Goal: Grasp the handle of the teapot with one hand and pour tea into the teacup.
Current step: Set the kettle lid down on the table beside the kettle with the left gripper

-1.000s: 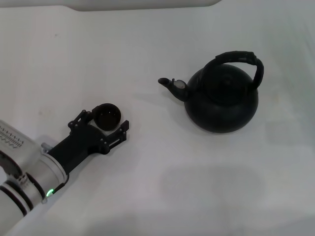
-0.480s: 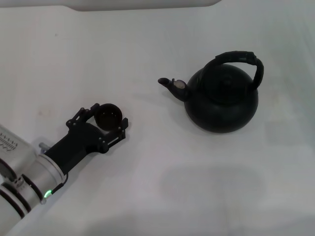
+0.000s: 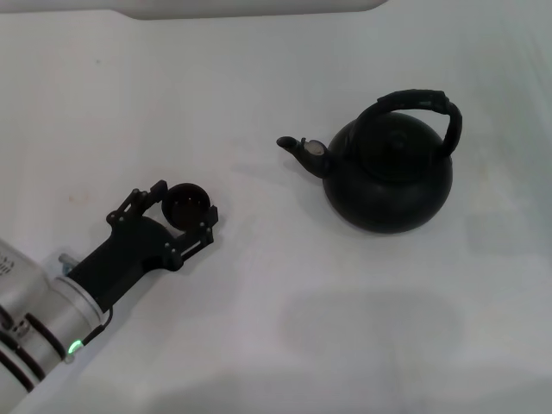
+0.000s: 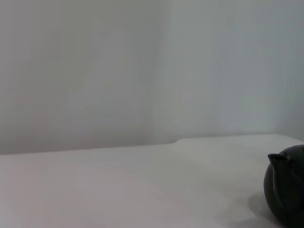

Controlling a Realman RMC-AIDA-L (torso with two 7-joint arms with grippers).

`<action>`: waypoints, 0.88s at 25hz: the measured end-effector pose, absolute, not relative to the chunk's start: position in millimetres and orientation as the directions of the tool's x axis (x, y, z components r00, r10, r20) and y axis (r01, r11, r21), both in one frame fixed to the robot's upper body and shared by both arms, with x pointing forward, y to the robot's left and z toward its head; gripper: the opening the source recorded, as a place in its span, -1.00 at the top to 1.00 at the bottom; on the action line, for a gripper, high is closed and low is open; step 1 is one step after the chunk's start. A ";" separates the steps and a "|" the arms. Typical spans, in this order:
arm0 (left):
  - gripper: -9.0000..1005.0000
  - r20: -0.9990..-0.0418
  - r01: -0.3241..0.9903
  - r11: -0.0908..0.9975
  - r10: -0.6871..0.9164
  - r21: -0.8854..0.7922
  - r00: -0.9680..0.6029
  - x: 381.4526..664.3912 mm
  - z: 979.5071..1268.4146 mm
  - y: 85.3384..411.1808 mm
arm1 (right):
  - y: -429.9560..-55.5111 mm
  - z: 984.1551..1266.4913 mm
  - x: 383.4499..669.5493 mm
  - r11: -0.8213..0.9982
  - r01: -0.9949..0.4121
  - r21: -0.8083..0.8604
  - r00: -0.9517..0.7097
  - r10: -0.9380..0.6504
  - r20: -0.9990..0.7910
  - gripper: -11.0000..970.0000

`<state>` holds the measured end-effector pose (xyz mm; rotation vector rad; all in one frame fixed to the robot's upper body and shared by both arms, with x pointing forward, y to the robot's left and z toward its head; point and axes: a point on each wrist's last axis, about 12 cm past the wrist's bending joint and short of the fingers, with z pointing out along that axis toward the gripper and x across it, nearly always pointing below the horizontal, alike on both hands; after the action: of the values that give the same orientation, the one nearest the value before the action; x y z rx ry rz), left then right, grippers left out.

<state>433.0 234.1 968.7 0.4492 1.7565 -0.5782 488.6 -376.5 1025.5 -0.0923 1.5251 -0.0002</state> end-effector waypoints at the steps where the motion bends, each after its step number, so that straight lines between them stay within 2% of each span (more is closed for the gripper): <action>1: -0.77 -0.968 0.575 0.804 0.000 -0.149 -0.251 432.2 968.8 234.8 | -376.4 1025.7 488.6 0.996 -0.058 -0.061 0.048 -0.058 -0.997 -0.64; 22: -0.77 -0.986 0.529 0.836 -0.077 -0.143 -0.146 414.8 978.5 255.4 | -375.7 1025.4 486.1 0.996 -0.063 -0.058 0.055 -0.054 -0.997 -0.64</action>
<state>414.8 255.4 978.5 0.3602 1.6419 -0.5459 486.1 -375.7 1025.4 -0.0939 1.5162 0.0063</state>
